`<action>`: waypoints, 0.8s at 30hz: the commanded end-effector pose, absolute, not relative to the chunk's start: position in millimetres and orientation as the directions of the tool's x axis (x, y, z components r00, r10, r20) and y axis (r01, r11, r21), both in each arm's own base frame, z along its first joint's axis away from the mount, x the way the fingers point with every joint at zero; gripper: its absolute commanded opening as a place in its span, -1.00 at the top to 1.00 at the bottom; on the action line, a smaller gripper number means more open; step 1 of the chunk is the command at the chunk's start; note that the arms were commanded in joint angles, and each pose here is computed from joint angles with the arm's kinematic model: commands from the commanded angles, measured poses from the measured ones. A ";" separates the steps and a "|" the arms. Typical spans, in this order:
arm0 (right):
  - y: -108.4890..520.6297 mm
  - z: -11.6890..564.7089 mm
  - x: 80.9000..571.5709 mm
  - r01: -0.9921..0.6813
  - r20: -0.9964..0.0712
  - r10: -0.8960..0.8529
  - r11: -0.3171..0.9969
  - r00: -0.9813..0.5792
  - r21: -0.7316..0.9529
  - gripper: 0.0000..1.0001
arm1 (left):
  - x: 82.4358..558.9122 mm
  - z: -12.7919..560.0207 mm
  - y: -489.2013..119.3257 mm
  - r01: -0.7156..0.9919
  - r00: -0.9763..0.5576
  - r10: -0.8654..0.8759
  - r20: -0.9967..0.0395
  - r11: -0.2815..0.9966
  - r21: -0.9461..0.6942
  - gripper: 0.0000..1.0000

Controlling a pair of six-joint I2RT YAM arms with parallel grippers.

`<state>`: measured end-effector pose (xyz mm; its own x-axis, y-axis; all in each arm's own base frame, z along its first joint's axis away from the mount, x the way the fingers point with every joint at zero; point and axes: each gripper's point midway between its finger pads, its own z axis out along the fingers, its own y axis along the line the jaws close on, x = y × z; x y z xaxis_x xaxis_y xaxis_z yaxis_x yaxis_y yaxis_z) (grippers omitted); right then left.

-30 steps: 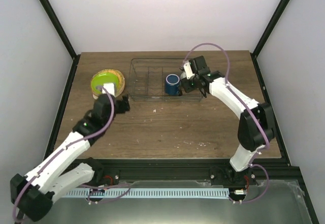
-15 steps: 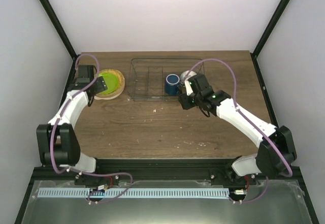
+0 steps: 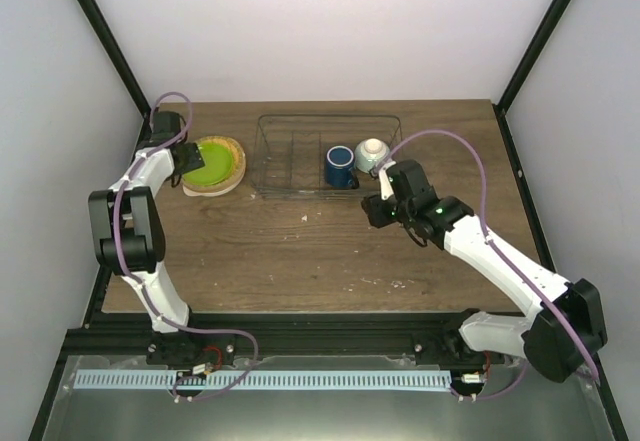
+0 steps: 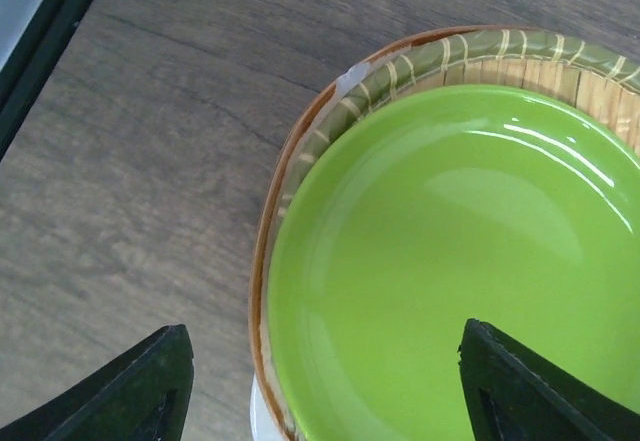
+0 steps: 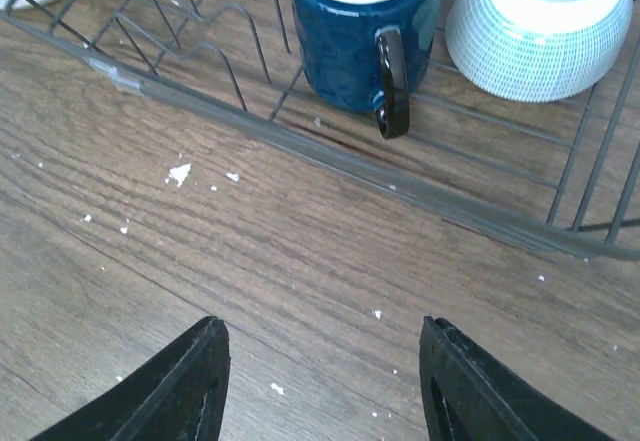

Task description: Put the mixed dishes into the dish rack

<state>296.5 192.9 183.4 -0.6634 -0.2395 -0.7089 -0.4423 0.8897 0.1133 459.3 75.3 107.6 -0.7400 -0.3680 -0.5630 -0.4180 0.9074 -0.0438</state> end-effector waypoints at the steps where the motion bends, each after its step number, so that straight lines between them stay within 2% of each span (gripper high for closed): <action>1: 188.4 184.1 290.9 -0.427 -0.714 -0.223 0.897 -0.664 0.117 -0.07 | 473.5 98.2 79.8 -0.404 -0.750 -0.372 -0.547 0.912 -0.067 -0.43; 4: 187.1 181.6 287.9 -0.426 -0.710 -0.221 0.897 -0.668 0.122 -0.06 | 478.2 88.1 81.2 -0.403 -0.755 -0.386 -0.530 0.911 -0.089 -0.30; 14: 184.1 172.2 285.7 -0.413 -0.690 -0.226 0.903 -0.688 0.117 -0.05 | 486.7 71.7 83.2 -0.385 -0.770 -0.394 -0.502 0.914 -0.126 -0.05; 24: 183.8 160.4 284.8 -0.406 -0.665 -0.231 0.906 -0.711 0.118 -0.04 | 489.0 72.6 89.3 -0.388 -0.766 -0.393 -0.509 0.914 -0.122 0.03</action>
<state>285.3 184.5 165.0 -0.6964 -0.2355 -0.6780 -0.4203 0.8995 0.1193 479.2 85.4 66.5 -0.7786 -0.3965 -0.4863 -0.3969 0.9115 -0.1077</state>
